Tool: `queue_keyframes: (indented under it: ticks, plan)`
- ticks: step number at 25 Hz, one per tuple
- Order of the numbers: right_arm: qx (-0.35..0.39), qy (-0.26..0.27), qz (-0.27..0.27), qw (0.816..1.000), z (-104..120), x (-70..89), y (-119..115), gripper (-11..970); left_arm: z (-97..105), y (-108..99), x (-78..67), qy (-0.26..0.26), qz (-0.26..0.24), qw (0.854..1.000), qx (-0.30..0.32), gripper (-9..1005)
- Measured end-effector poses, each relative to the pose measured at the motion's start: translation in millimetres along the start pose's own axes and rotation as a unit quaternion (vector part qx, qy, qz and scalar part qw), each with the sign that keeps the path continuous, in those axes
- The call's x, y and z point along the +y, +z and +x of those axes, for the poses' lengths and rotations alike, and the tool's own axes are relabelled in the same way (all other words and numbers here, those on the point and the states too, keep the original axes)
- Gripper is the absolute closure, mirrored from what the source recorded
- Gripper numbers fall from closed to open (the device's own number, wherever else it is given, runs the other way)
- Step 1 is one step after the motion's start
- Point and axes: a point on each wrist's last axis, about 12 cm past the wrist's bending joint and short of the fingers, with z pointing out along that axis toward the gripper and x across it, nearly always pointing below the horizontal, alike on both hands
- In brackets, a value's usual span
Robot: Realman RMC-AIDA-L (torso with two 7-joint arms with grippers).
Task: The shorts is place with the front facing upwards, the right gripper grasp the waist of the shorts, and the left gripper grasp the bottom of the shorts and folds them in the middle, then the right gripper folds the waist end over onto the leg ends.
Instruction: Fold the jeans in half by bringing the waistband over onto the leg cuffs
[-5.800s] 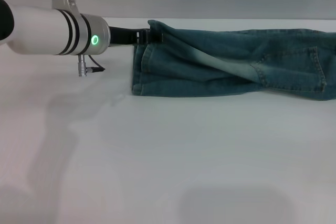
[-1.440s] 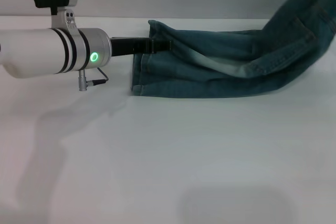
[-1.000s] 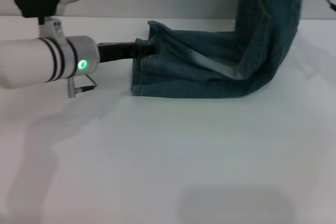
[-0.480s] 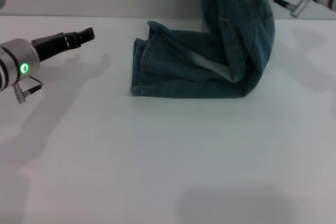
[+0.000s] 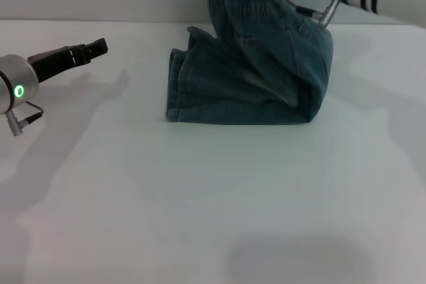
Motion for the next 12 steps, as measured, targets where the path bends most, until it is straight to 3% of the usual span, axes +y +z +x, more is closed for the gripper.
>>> queue_keyframes:
  ticks: [12]
  plan:
    - [0.053, 0.007, 0.03, 0.998, 32.2, -10.2, 7.2, 898, -4.7, -0.2, 2.4, -0.004, -0.004, 1.0, -0.008, 167]
